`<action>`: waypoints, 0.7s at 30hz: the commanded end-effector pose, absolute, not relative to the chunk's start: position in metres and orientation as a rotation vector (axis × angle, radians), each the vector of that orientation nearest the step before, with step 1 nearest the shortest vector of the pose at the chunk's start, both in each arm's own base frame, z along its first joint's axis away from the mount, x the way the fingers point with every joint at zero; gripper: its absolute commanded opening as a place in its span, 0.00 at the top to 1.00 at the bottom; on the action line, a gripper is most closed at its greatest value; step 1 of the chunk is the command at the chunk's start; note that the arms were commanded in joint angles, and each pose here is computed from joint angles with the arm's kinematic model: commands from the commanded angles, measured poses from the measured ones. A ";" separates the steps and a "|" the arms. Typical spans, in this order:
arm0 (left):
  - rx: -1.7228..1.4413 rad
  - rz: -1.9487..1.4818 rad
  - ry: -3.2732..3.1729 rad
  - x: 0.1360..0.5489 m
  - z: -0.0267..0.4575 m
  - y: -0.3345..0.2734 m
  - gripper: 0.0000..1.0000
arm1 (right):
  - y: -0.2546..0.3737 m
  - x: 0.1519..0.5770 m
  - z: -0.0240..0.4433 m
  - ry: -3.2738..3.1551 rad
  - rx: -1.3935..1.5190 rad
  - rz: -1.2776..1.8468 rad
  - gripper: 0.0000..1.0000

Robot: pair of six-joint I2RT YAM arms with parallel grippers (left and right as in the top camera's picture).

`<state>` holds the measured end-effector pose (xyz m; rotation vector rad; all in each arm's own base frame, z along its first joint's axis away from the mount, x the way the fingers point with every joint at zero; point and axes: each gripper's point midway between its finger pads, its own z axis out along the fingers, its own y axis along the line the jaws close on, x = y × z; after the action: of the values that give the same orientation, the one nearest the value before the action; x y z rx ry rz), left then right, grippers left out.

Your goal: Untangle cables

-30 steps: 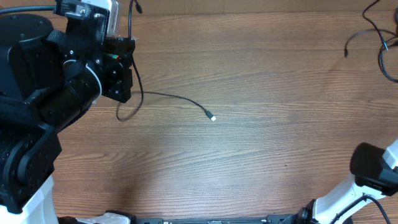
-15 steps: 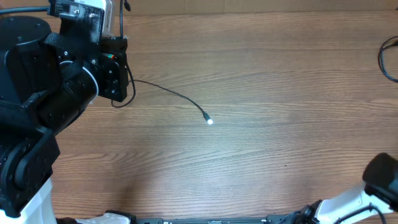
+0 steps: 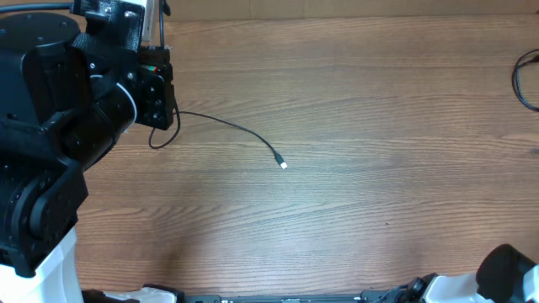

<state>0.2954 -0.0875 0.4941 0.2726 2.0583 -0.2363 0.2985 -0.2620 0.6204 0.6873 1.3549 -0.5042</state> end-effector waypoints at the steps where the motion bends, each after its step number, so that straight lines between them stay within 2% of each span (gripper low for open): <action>1: 0.260 -0.212 2.055 0.296 0.495 -0.083 0.96 | -0.312 0.336 0.548 1.501 0.792 -0.536 0.96; 9: 0.265 -0.207 2.106 0.290 0.484 -0.081 0.96 | -0.386 0.355 0.469 1.592 0.910 -0.578 0.96; 16: 0.269 -0.203 2.158 0.283 0.474 -0.079 0.96 | -0.406 0.354 0.451 1.628 0.896 -0.506 0.96; 21: 0.269 -0.204 2.157 0.283 0.474 -0.080 0.96 | -0.420 0.364 0.384 1.773 0.971 -0.420 0.96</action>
<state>0.2825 -0.0830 0.4719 0.2781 2.1644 -0.2196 0.3500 -0.4180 0.4165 0.9638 1.7036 -0.4958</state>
